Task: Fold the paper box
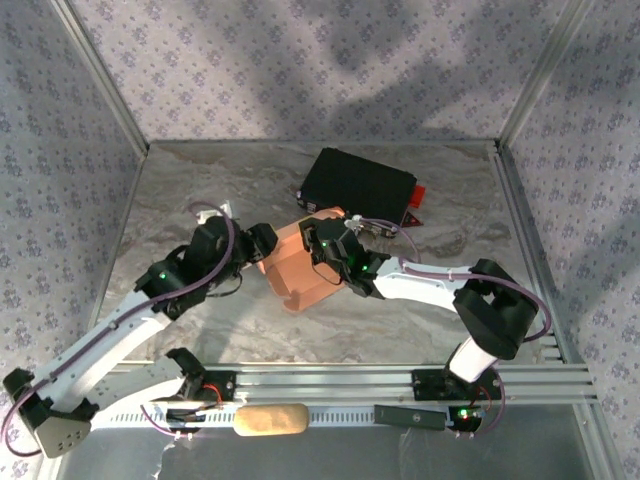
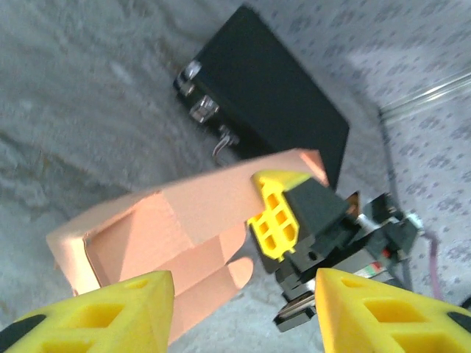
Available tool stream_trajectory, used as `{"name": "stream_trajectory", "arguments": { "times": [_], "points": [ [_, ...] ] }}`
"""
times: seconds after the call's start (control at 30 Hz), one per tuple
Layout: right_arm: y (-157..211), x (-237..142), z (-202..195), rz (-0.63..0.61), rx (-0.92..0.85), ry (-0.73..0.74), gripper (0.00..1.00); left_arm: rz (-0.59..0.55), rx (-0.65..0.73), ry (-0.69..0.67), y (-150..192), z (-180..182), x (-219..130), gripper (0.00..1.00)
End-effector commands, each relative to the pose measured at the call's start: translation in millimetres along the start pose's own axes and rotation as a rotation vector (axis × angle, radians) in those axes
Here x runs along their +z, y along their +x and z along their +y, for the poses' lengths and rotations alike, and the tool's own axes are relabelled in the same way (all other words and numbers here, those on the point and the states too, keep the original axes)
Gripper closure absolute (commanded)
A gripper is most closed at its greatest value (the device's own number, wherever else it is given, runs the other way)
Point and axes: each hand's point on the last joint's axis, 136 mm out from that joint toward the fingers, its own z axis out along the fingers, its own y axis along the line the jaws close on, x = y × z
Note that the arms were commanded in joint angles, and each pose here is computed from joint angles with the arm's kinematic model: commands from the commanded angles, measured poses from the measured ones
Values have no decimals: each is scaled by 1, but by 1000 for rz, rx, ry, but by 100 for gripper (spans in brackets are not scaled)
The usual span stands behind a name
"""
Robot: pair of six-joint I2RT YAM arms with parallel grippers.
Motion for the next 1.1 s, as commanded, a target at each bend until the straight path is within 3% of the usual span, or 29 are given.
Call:
{"name": "stream_trajectory", "arguments": {
  "times": [0.0, 0.3, 0.73, 0.97, 1.07],
  "points": [
    [-3, -7, 17, -1, 19, -33, 100, 73, -97, 4, 4, -9, -2, 46],
    [-4, -9, 20, 7, 27, -50, 100, 106, -135, -31, 12, -2, 32, 45],
    [1, -11, 25, 24, 27, -69, 100, 122, -158, -45, 14, 1, 54, 48],
    [4, -12, 23, 28, 29, -67, 100, 112, -167, -32, 9, -2, 61, 69],
    [2, -13, 23, 21, 28, -64, 100, 114, -165, -18, 9, -4, 62, 74]
  ]
}}
